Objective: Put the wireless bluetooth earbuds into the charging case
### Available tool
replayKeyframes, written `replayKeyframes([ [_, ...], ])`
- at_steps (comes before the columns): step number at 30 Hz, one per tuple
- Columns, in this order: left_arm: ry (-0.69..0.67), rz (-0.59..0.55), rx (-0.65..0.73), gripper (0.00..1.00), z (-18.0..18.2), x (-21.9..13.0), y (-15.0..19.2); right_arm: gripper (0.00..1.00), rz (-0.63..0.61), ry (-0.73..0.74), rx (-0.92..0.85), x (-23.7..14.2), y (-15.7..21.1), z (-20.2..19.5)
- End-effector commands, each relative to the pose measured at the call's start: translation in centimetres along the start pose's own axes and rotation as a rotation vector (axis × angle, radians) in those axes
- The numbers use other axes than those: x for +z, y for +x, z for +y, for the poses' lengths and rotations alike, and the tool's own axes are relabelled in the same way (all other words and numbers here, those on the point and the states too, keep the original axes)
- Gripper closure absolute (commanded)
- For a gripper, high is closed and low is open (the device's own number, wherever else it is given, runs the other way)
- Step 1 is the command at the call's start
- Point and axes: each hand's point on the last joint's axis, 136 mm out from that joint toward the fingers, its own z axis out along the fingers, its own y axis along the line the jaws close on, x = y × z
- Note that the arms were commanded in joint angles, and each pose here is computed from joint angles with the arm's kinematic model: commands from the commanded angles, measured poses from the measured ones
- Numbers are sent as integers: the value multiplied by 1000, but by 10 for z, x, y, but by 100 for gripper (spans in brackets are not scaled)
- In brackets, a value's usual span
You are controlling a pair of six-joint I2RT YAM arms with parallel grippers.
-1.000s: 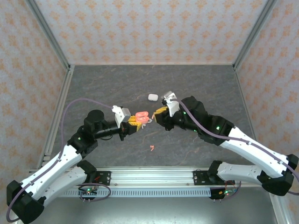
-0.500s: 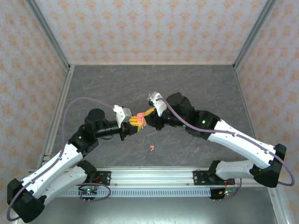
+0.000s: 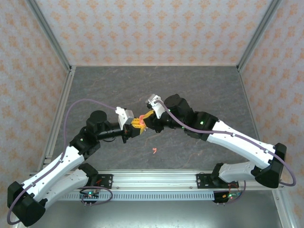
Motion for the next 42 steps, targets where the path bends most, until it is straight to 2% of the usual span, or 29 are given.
replayKeyframes([
  [1, 26, -68, 51, 100, -8, -2, -25, 82, -24, -38, -21, -4, -11, 9],
  [5, 19, -73, 52, 100, -8, -3, -26, 79, 5, -61, -10, -4, -5, 13],
  [12, 16, -72, 52, 100, -7, -3, -26, 61, -41, -46, 13, -17, -19, 13],
  [17, -11, -70, 54, 100, -4, -5, -25, 43, -132, 65, 43, -44, -38, -3],
  [21, -71, -80, 58, 100, 4, -10, -22, 39, -149, 171, 145, -60, -32, -28],
  [28, -252, -82, 55, 100, 27, -26, -17, 40, -72, 362, 424, -64, 24, -73],
  [31, -303, -90, 61, 100, 29, -37, -18, 41, 10, 410, 559, -54, 60, -81],
  [36, -324, -115, 66, 100, 26, -49, -20, 44, 176, 416, 713, -15, 121, -80],
  [42, -319, -129, 78, 100, 22, -53, -23, 45, 306, 419, 747, 35, 167, -71],
])
